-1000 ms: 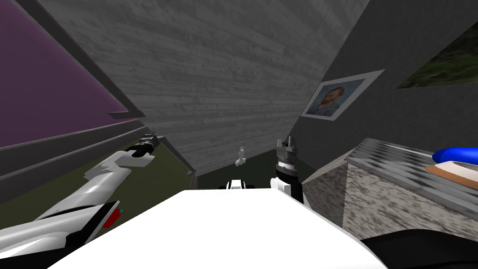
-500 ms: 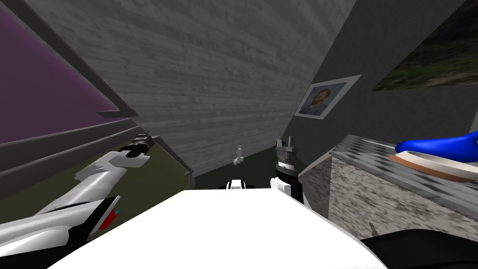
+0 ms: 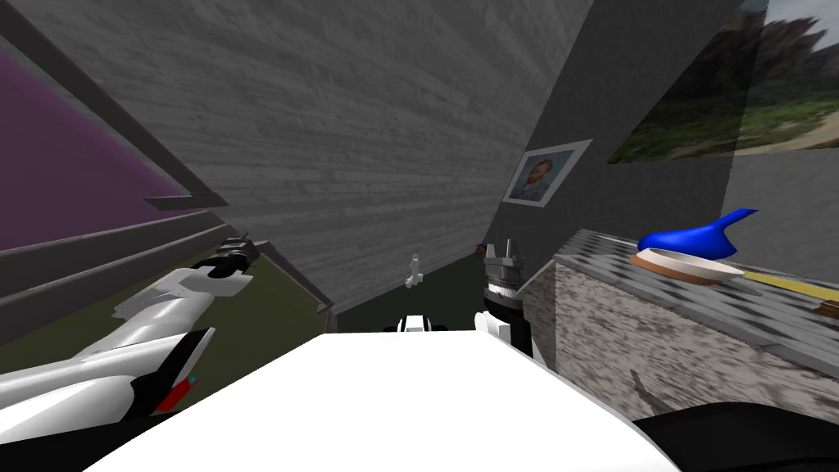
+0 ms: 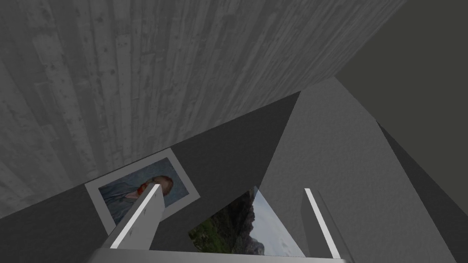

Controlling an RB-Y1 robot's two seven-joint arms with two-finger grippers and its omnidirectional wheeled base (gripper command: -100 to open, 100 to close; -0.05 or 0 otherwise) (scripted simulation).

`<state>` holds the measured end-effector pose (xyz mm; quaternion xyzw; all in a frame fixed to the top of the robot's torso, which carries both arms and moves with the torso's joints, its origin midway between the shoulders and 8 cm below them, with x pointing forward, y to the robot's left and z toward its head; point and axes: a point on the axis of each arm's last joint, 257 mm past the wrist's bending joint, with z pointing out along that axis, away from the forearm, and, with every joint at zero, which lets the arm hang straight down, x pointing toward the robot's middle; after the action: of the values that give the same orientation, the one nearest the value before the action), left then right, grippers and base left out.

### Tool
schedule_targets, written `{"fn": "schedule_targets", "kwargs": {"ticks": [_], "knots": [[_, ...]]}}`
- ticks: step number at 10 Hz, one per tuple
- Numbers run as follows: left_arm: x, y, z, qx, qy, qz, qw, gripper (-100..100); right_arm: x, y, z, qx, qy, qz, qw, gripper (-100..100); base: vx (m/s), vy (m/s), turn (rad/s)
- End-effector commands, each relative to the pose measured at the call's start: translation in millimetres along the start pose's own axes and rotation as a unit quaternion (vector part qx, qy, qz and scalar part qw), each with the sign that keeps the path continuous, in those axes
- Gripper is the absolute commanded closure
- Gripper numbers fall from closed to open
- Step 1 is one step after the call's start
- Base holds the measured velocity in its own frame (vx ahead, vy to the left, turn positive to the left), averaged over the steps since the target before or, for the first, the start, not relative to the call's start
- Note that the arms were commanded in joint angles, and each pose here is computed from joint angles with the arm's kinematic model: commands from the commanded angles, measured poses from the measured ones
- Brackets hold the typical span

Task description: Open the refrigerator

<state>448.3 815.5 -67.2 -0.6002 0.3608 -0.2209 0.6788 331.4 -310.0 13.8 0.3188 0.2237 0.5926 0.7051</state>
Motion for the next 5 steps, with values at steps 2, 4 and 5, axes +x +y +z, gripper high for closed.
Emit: {"fn": "schedule_targets", "kwargs": {"ticks": [2, 4, 5], "knots": [[-26.8, -17.9, 5.4, 0.010, -0.020, -0.009, 0.9997, -100, 0.0, 0.0, 0.0, 0.000, 0.000, 0.000, 1.0000, 0, -0.082, -0.016, -0.114], [-36.4, 2.0, 2.5, -0.009, -0.030, -0.010, 0.9994, -100, -0.1, 0.0, -0.1, 0.000, 0.000, 0.000, 1.0000, 0, 0.015, 0.002, 0.008], [-42.1, 13.7, 0.4, -0.021, -0.036, -0.011, 0.9991, -100, -0.1, 0.0, -0.1, 0.000, 0.000, 0.000, 1.0000, 0, 0.019, -0.001, -0.011]]}}
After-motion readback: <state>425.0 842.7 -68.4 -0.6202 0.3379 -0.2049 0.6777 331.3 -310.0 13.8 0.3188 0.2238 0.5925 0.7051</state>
